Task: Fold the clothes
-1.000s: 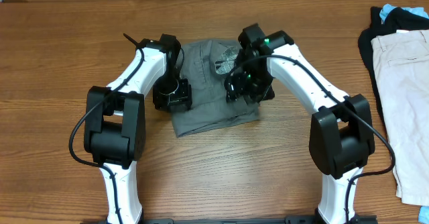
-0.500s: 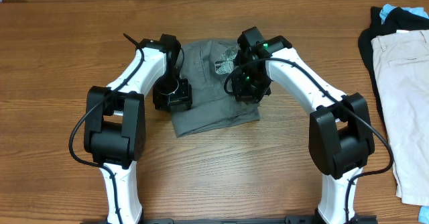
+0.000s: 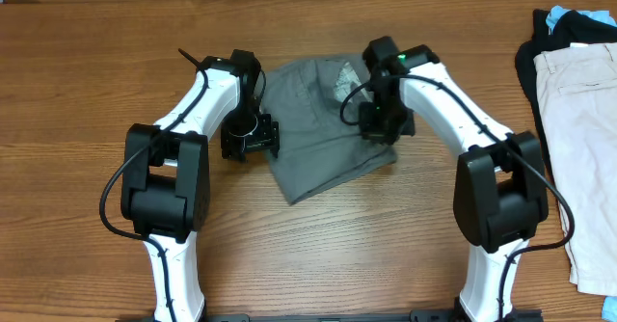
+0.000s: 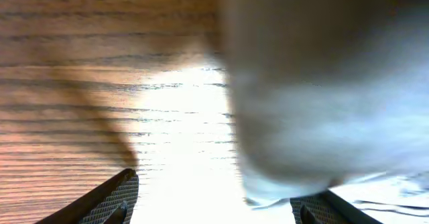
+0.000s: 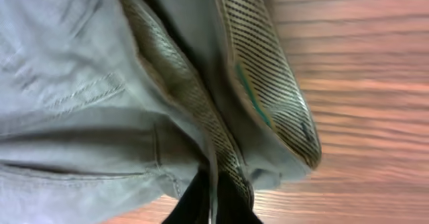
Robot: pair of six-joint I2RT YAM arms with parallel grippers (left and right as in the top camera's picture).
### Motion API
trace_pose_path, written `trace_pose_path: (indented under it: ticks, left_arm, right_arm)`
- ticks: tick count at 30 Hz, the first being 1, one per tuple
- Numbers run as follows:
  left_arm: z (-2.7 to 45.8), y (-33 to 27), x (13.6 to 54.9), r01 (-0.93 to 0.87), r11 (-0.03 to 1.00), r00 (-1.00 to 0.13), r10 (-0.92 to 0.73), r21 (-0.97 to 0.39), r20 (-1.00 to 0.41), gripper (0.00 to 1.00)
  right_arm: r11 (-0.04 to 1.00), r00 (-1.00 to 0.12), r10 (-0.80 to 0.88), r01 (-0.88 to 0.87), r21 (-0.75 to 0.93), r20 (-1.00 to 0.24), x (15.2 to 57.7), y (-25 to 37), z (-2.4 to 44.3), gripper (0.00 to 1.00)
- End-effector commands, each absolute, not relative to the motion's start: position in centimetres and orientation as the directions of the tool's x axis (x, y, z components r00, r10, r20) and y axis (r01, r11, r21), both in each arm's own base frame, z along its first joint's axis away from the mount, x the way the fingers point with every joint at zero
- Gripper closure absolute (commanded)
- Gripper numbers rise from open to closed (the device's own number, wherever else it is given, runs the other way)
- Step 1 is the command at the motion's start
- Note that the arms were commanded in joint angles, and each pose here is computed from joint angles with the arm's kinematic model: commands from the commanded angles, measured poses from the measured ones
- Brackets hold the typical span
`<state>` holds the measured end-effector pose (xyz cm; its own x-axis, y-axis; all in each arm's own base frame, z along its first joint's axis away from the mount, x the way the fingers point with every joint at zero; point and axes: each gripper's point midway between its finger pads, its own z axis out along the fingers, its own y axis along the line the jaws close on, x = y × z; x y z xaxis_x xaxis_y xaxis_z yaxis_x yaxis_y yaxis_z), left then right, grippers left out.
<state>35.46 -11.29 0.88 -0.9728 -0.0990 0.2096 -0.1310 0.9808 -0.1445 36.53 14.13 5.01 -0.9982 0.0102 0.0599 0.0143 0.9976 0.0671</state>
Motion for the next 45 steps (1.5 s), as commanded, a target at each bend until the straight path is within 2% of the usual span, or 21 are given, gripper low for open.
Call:
trace_pose_path:
  ticks: [1,3,4,5,6,10,15,19,22,25,37,43,45]
  left_arm:
    - [0.2,-10.6,35.2,-0.139,0.982,-0.968,-0.107,-0.129,0.225,0.25]
    - [0.2,-10.6,35.2,-0.139,0.982,-0.968,-0.107,-0.129,0.225,0.25]
    - [0.2,-10.6,35.2,-0.139,0.982,-0.968,-0.107,-0.129,0.226,0.25]
    - [0.2,-10.6,35.2,-0.139,0.982,-0.968,-0.107,-0.129,0.225,0.25]
    - [0.2,-10.6,35.2,-0.139,0.982,-0.968,-0.107,-0.129,0.225,0.25]
    - [0.2,-10.6,35.2,-0.139,0.982,-0.968,-0.107,-0.129,0.225,0.24]
    - [0.2,-10.6,35.2,-0.139,0.982,-0.969,-0.107,-0.129,0.224,0.24]
    - [0.2,-10.6,35.3,-0.139,0.982,-0.969,-0.107,-0.129,0.224,0.24]
    - [0.2,-10.7,35.3,-0.138,0.982,-0.969,-0.107,-0.130,0.222,0.24]
    - [0.2,-10.7,35.3,-0.138,0.982,-0.969,-0.107,-0.130,0.221,0.24]
    - [0.2,-10.7,35.3,-0.138,0.982,-0.969,-0.107,-0.130,0.221,0.23]
    - [0.2,-10.7,35.3,-0.138,0.982,-0.969,-0.107,-0.130,0.221,0.23]
    - [0.2,-10.6,35.3,-0.138,0.982,-0.969,-0.107,-0.130,0.221,0.23]
  right_arm:
    - [0.998,-0.998,0.059,0.059,-0.028,-0.002,37.9,12.1,5.8,0.80]
    - [0.997,-0.997,0.075,0.075,-0.031,-0.019,38.3,12.0,6.2,0.78]
    - [0.997,-0.997,0.075,0.076,-0.027,-0.031,38.6,12.0,6.7,0.73]
    - [0.997,-0.996,0.076,0.077,-0.028,-0.046,39.1,12.0,7.3,0.48]
    - [0.996,-0.995,0.078,0.080,-0.033,-0.066,39.6,11.9,8.1,0.00]
    - [0.998,-0.986,0.069,0.068,0.010,-0.152,41.9,12.6,11.5,0.00]
    - [0.944,-0.954,-0.156,-0.221,0.247,-0.258,43.9,18.0,13.3,0.00]
    - [0.893,-0.929,-0.235,-0.322,0.314,-0.286,43.8,20.0,12.7,0.00]
    - [0.876,-0.923,-0.246,-0.343,0.341,-0.296,43.8,20.9,12.2,0.04]
    - [0.873,-0.921,-0.249,-0.348,0.342,-0.300,43.8,21.1,11.4,0.15]
    - [0.847,-0.910,-0.248,-0.370,0.381,-0.332,45.4,22.6,8.2,0.16]
    - [0.828,-0.893,-0.265,-0.404,0.389,-0.363,45.8,24.5,7.6,0.27]
    - [0.827,-0.894,-0.269,-0.405,0.390,-0.360,45.8,24.7,7.2,0.27]
